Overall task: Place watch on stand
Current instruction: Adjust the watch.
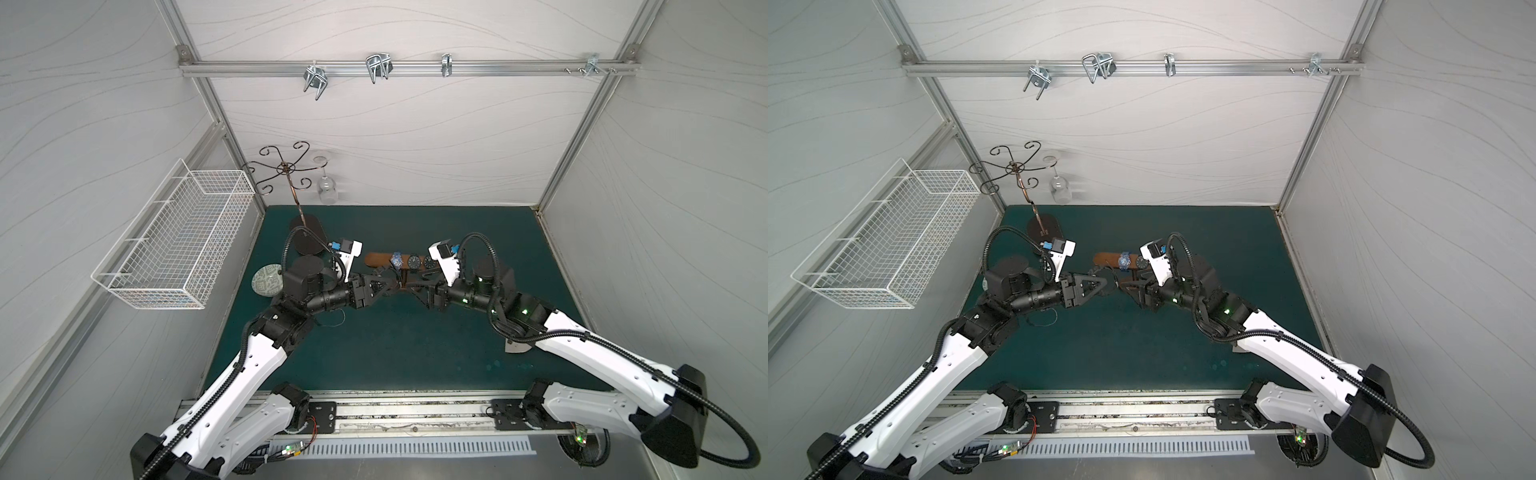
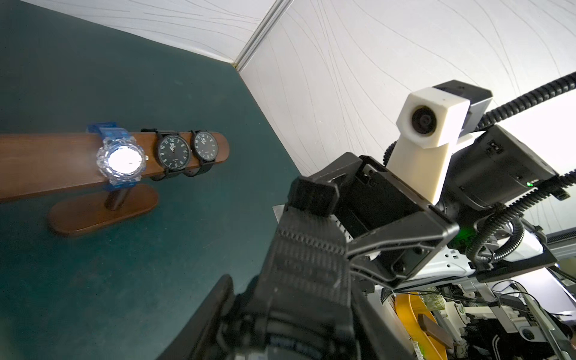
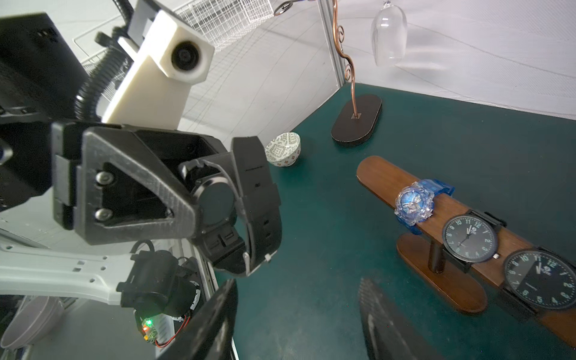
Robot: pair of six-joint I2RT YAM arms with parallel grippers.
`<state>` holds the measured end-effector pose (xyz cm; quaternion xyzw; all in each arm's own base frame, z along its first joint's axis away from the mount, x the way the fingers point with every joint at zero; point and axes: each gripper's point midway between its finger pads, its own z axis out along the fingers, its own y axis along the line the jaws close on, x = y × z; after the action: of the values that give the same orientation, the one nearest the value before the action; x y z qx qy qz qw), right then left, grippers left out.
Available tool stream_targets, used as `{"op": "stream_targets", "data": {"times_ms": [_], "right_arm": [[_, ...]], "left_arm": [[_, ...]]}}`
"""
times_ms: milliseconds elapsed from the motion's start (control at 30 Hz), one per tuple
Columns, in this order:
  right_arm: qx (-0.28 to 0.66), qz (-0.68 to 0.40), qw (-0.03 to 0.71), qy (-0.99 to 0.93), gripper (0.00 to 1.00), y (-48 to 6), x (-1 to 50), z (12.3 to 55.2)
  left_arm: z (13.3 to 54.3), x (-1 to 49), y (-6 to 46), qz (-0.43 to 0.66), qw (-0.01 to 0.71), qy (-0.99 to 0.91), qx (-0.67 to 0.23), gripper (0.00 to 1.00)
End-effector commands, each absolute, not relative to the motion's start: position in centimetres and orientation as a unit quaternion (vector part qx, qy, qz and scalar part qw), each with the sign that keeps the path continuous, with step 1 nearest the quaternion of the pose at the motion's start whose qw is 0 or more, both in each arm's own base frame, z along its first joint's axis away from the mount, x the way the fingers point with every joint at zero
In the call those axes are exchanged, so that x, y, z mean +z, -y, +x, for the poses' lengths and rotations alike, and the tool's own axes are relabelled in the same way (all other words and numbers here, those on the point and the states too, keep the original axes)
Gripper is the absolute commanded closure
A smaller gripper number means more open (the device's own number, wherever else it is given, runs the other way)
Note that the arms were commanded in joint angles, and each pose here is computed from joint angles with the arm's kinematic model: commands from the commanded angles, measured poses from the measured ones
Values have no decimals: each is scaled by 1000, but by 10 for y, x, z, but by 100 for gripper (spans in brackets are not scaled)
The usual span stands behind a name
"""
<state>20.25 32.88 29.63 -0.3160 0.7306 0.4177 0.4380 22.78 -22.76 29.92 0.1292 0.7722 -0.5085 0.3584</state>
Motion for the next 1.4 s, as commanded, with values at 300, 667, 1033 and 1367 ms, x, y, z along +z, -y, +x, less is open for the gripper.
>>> {"op": "stream_targets", "data": {"times_ms": [300,667,1033,1367], "right_arm": [[378,-337,479,-717,43,-342,305,204],[352,-331,484,-729,91,-339,298,211],[325,-322,485,-745,100,-330,293,222],[336,-301,481,-751,100,-316,295,230]], "left_arm": [[224,307,256,160,355,-748,-538,60],[223,306,254,167,368,-756,-515,58],[215,309,242,193,393,-759,-481,18],[208,313,246,223,392,-748,-487,15]]}}
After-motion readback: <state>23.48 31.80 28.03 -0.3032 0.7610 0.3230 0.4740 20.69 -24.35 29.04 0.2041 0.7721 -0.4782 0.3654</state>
